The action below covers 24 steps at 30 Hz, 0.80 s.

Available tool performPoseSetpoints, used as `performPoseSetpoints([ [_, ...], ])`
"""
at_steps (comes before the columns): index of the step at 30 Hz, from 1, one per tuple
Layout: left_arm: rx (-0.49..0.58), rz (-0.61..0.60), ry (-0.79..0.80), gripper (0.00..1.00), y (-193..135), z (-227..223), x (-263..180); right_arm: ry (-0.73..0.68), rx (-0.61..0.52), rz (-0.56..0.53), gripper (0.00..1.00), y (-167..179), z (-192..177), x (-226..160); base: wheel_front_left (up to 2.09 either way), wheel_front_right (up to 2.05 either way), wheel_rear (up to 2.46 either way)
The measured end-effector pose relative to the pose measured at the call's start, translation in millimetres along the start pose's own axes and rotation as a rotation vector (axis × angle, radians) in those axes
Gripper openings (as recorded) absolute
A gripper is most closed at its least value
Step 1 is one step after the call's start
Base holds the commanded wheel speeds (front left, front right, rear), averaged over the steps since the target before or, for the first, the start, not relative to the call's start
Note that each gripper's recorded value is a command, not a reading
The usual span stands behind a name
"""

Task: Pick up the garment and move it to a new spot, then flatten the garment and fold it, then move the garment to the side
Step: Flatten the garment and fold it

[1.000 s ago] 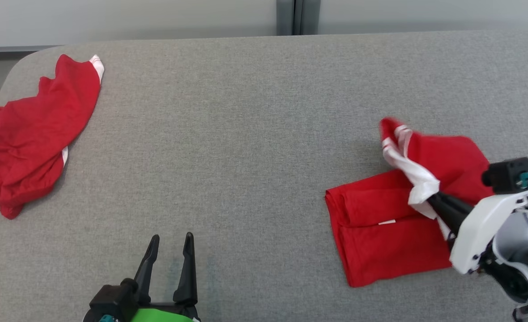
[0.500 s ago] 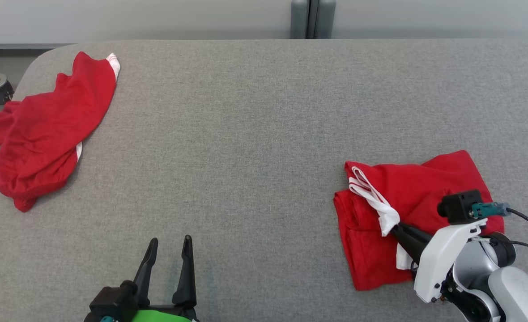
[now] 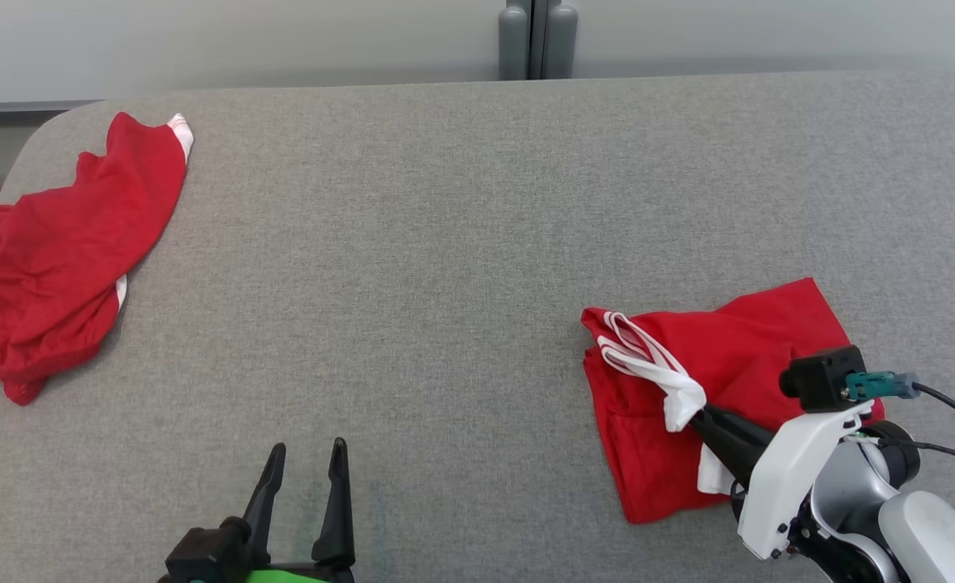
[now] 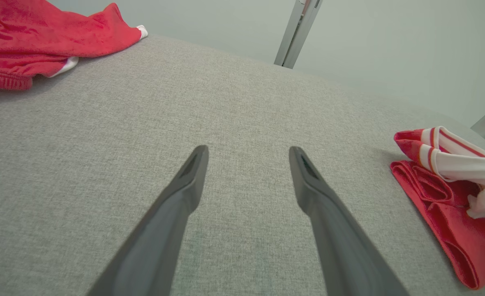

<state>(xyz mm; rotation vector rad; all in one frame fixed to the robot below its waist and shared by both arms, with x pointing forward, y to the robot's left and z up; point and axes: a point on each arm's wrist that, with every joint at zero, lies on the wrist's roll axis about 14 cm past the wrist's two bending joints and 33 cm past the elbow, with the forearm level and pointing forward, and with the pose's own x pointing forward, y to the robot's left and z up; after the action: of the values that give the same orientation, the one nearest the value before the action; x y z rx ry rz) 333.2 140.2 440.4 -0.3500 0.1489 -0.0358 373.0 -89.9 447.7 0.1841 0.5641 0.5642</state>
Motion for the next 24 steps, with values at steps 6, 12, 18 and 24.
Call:
performPoseSetpoints([
  [6, 0.001, -0.004, 0.016, 1.00, -1, -5, -1, 0.026, 0.007, -0.001, 0.10, 5, -9, 3, 0.00, 0.00, 0.00],
  [12, 0.003, -0.008, 0.019, 1.00, -1, -6, -3, -0.055, 0.034, 0.022, 1.00, 21, 3, 7, 0.00, 0.00, 0.00],
  [18, 0.005, -0.008, 0.009, 1.00, -1, -4, -8, -0.191, 0.029, 0.025, 1.00, 28, 30, -2, 0.00, 0.00, 0.00],
  [24, 0.005, -0.011, -0.015, 1.00, -1, 2, -14, -0.402, -0.021, -0.071, 1.00, 5, 70, -37, 0.00, 0.00, 0.00],
])
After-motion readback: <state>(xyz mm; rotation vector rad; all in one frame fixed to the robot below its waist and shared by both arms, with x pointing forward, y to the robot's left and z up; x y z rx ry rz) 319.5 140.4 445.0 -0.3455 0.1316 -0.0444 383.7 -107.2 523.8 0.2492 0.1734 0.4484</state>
